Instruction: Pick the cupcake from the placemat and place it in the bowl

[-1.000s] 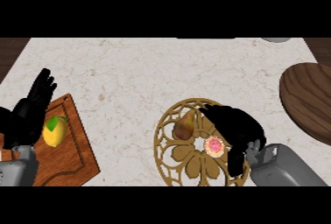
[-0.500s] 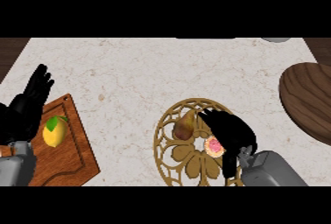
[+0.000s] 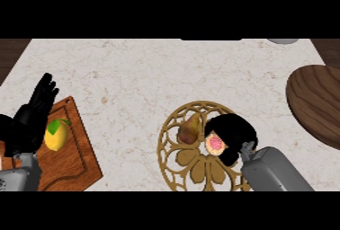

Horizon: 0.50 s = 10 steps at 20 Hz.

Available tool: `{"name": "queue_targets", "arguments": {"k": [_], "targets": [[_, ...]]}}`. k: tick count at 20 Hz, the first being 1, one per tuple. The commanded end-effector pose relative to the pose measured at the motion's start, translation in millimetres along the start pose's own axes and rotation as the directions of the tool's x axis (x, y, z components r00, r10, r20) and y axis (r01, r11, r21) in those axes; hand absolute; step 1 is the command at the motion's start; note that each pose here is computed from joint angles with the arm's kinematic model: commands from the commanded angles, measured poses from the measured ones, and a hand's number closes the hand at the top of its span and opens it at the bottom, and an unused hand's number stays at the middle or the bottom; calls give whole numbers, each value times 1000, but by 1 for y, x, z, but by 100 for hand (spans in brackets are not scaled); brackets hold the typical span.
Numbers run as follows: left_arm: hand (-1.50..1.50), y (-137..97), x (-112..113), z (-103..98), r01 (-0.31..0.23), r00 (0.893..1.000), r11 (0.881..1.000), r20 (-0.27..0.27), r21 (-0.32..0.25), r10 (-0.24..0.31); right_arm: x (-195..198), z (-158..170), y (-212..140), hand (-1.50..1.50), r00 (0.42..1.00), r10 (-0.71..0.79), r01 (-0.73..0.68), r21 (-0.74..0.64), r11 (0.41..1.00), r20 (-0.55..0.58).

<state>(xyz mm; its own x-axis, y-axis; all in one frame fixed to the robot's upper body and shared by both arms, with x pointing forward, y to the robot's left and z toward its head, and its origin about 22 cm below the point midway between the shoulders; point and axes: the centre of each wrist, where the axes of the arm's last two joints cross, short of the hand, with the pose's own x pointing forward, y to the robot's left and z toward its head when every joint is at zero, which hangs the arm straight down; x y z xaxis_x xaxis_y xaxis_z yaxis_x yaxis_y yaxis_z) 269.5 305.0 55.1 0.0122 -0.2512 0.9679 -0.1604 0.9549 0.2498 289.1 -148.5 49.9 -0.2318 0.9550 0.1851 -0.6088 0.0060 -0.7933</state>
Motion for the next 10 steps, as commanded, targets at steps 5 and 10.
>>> {"name": "queue_targets", "arguments": {"k": [5, 10], "targets": [[0, 4, 0, -3, -7, 1000, 1000, 7, 1, 7, 12, -30, 31, 150, 999, -12, 12, -6, 1000, 47], [0, 0, 3, -12, -11, 1000, 1000, -7, 21, 11, -36, 23, 36, 150, 984, 78, -64, -92, 994, 163]]}}
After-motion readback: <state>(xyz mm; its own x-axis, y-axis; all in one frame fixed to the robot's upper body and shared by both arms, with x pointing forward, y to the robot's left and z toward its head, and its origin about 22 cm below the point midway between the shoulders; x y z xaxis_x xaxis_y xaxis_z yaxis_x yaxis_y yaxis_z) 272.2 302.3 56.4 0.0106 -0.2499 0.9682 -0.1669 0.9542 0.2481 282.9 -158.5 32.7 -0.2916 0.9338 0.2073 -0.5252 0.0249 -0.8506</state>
